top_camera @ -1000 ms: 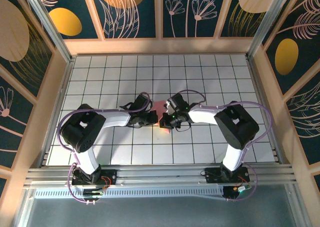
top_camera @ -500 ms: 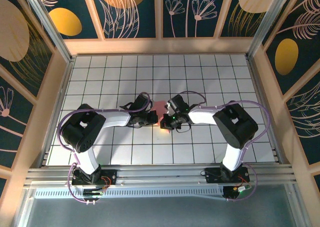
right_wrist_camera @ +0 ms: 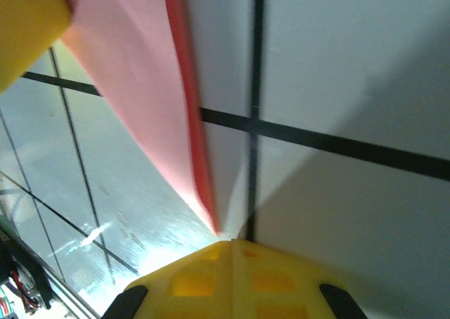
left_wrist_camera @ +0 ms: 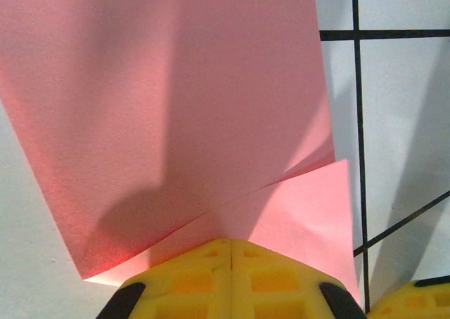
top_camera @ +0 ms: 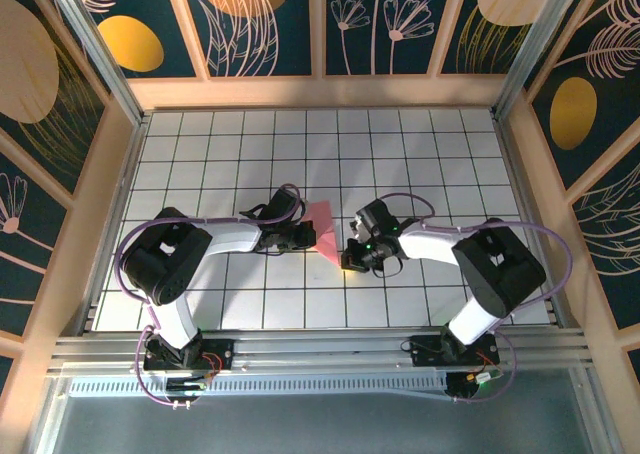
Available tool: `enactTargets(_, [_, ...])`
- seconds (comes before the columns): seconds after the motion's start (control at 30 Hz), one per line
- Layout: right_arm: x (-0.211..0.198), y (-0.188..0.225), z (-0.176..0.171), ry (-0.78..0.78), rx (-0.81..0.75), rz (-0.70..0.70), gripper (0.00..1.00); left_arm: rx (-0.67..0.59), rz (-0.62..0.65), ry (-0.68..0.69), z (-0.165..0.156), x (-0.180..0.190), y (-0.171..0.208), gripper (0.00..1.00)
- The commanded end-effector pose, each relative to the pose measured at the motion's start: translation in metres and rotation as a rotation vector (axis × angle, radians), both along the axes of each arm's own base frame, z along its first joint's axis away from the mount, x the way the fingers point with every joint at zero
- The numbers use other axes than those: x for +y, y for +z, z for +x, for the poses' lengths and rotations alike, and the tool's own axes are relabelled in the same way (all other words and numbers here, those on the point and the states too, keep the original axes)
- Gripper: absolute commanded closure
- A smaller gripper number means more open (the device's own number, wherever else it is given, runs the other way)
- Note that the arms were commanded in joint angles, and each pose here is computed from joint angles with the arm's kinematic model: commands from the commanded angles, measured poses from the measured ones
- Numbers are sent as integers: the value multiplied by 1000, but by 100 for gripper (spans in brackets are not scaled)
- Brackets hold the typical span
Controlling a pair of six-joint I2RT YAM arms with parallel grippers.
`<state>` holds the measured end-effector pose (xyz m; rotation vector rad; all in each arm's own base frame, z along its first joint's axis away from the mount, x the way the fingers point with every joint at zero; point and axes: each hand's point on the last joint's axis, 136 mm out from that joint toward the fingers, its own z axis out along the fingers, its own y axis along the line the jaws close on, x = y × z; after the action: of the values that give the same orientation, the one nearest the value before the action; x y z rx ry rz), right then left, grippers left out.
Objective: Fold a paper plane with a square sheet of paper (fold left side to right side)
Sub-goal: Third fold the triangle at the center of the table.
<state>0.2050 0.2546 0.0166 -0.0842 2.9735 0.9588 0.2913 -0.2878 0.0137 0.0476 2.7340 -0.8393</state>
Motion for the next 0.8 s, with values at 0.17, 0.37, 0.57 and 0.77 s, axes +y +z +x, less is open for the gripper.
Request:
enactTargets(0.17, [-11,41,47,37,-223,25,80,36,-112,43,5,-18,17,93])
enactTargets(0.37, [9,53,76,132,-392,78,57,-39,-113,130,31,-6,45,80])
enactTargets(0.57, [25,47,80,197,-423,156,48,-69,-142,236,44,30,56,66])
enactTargets(0.77, [31,35,83,210,-423,174,48,-68,-166,299,45,49,55,55])
